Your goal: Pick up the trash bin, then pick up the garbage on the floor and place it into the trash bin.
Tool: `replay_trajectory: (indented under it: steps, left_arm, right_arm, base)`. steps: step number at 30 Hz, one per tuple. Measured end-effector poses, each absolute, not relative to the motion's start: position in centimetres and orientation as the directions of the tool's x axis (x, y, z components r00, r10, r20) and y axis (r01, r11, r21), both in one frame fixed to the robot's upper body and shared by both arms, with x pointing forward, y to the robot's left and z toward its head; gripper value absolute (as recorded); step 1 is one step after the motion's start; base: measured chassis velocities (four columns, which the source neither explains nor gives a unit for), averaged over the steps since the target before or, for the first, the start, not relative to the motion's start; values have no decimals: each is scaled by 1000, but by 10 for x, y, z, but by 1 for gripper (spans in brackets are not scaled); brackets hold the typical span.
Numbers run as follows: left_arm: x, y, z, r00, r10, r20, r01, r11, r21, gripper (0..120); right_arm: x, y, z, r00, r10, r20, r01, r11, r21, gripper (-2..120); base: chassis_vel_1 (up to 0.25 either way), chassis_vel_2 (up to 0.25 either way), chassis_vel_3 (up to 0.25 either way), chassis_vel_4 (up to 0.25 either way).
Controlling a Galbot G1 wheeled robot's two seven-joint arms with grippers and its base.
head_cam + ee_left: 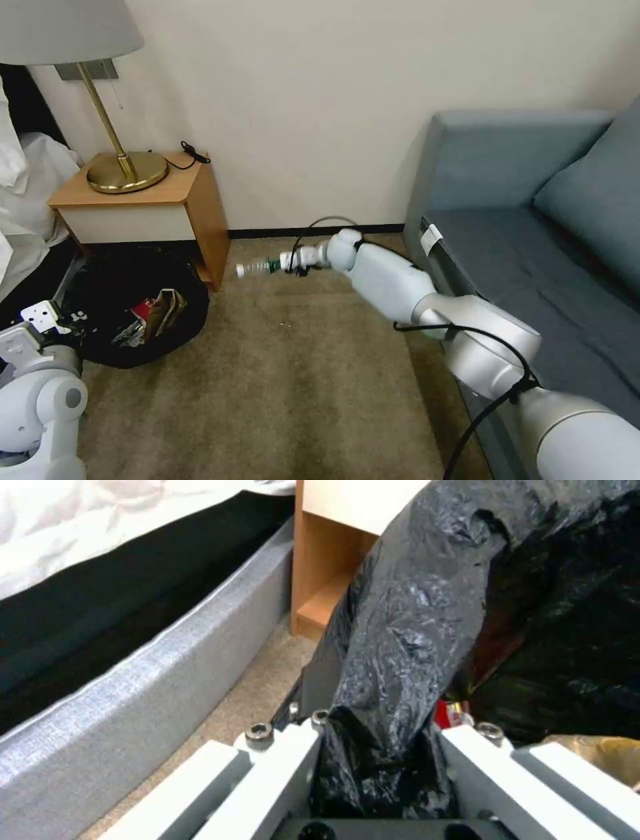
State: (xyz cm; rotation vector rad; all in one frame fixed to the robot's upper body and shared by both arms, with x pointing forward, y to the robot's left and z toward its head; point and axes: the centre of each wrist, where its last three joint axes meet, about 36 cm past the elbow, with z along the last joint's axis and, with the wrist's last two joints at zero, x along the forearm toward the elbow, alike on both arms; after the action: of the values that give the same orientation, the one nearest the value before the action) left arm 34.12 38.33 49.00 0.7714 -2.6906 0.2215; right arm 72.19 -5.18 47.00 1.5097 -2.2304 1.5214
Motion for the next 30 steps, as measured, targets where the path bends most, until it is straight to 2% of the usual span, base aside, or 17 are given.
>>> replay_trajectory:
  steps: [3, 5, 10, 12, 13, 16, 17, 19, 27, 30]
  left_arm:
    - [343, 377, 492, -806, -476, 352, -524, 850, -51, 2]
    - [344, 376, 493, -808, -474, 350, -521, 852, -49, 2]
    - [349, 372, 495, -815, -467, 343, -510, 859, -44, 2]
    - [350, 370, 496, -819, -463, 340, -505, 862, -44, 2]
    - [350, 370, 496, -819, -463, 340, -505, 862, -44, 2]
    - [352, 367, 497, -825, -455, 335, -497, 866, -47, 2]
    - [352, 367, 497, -825, -455, 335, -497, 866, -47, 2]
    - [354, 365, 497, -828, -452, 332, -495, 868, -51, 2]
    - [357, 366, 497, -828, -453, 332, -496, 867, -55, 2]
    - [357, 367, 497, -827, -454, 333, -497, 866, -54, 2]
  right_arm:
    - [721, -30, 511, -524, -738, 424, -704, 95, -704, 14]
    - [717, -21, 522, -515, -758, 400, -704, 109, -702, 14]
    - [684, 25, 551, -439, -836, 327, -755, 147, -639, 14]
    - [661, 46, 551, -406, -867, 289, -808, 193, -557, 14]
    - [661, 46, 551, -406, -867, 289, -808, 193, -557, 14]
    - [616, 80, 545, -352, -904, 242, -906, 264, -330, 14]
    - [616, 80, 545, -352, -904, 242, -906, 264, -330, 14]
    - [597, 90, 538, -327, -912, 250, -931, 266, -250, 14]
    - [574, 92, 506, -305, -909, 283, -950, 267, -164, 14]
    - [572, 91, 500, -303, -907, 292, -950, 266, -161, 14]
  base:
    - [0, 0, 0, 0]
    - [0, 0, 0, 0]
    - [0, 0, 0, 0]
    - [0, 0, 0, 0]
    - [0, 0, 0, 0]
    - [0, 0, 0, 0]
    - [0, 0, 0, 0]
    - [0, 0, 0, 0]
    - [0, 0, 0, 0]
    - [0, 0, 0, 0]
